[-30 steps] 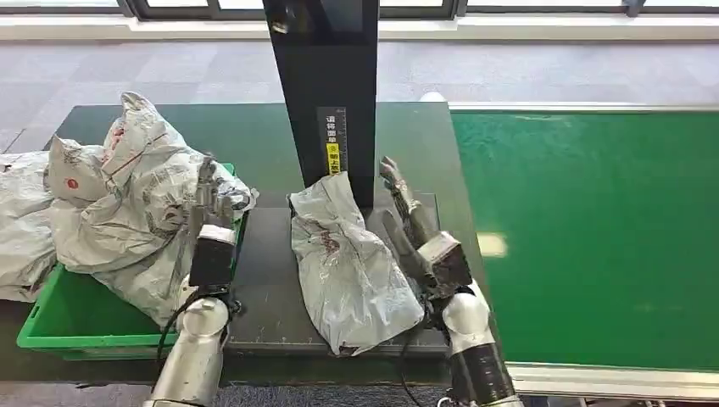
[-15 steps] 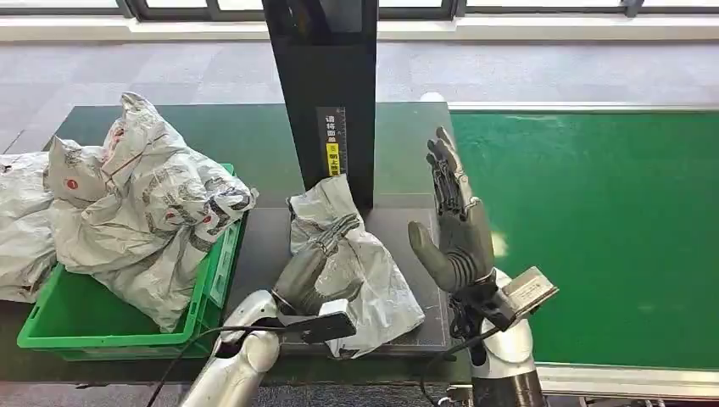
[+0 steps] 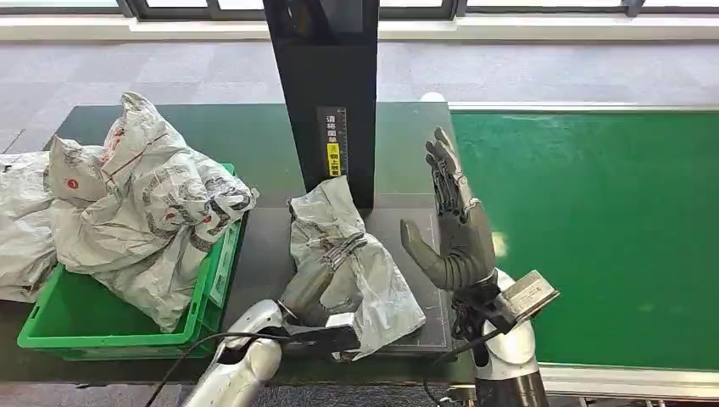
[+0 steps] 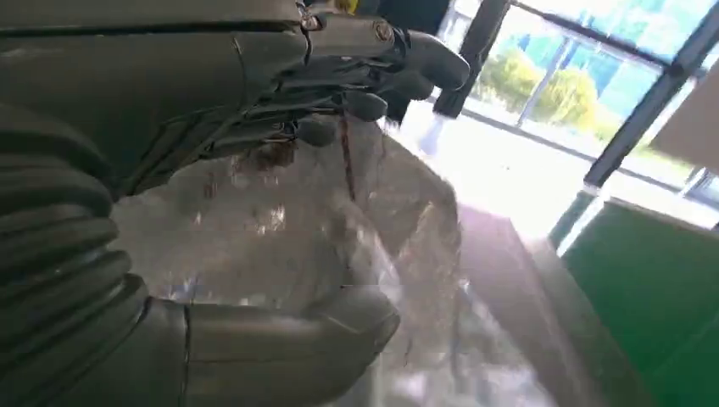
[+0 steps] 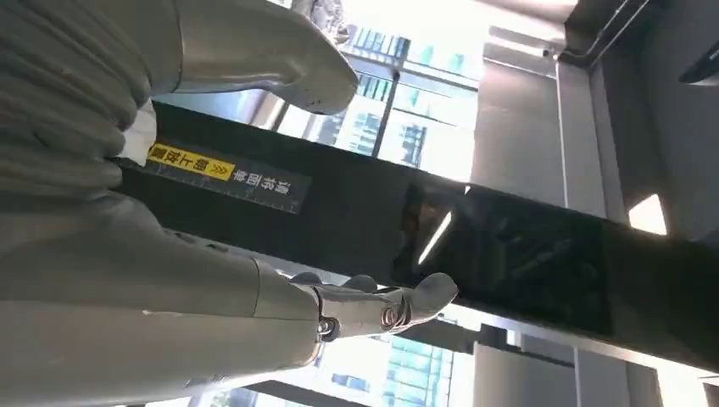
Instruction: Moved the parcel from conveyor to table for the left to box.
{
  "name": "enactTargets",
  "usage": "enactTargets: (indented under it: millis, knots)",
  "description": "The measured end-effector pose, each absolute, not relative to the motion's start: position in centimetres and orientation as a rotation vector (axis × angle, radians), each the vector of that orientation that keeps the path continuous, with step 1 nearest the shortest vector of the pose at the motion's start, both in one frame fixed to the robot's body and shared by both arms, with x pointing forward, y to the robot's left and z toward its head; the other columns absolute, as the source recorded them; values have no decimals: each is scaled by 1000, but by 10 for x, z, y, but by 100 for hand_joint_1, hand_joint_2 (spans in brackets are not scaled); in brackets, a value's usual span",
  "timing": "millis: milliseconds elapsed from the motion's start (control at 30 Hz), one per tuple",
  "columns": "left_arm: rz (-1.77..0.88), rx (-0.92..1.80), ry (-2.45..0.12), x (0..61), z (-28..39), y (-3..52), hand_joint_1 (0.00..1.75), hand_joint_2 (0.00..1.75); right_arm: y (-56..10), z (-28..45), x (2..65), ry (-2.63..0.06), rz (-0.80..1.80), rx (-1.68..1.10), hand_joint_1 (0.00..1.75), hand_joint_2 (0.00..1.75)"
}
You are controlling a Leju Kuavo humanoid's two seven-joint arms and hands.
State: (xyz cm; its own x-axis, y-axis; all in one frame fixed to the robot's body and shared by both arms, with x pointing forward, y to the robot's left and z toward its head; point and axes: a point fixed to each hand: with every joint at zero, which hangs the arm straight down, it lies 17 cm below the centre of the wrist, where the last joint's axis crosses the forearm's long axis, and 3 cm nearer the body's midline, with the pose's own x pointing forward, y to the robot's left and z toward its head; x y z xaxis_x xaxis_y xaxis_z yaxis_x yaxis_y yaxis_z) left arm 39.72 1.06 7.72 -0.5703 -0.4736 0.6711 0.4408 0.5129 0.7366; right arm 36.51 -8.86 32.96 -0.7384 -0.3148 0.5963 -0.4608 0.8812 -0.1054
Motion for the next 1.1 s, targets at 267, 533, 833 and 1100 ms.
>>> enactTargets:
  millis: [267, 533, 833, 1100]
  knots:
    - [-1405, 25, -1573, 389, 0, 11, 0, 175, -85, 338, 368, -2480, 365, 556, 0, 175]
    - [-1477, 209, -1387, 418, -34, 35, 175, 175, -81, 343, 368, -2488, 382, 566, 0, 175]
    - [-1462, 415, -1494, 444, -15, 47, 175, 175, -79, 342, 368, -2487, 395, 563, 0, 175]
    - [-1432, 498, -1585, 453, 4, 49, 175, 175, -77, 339, 367, -2478, 402, 567, 0, 175]
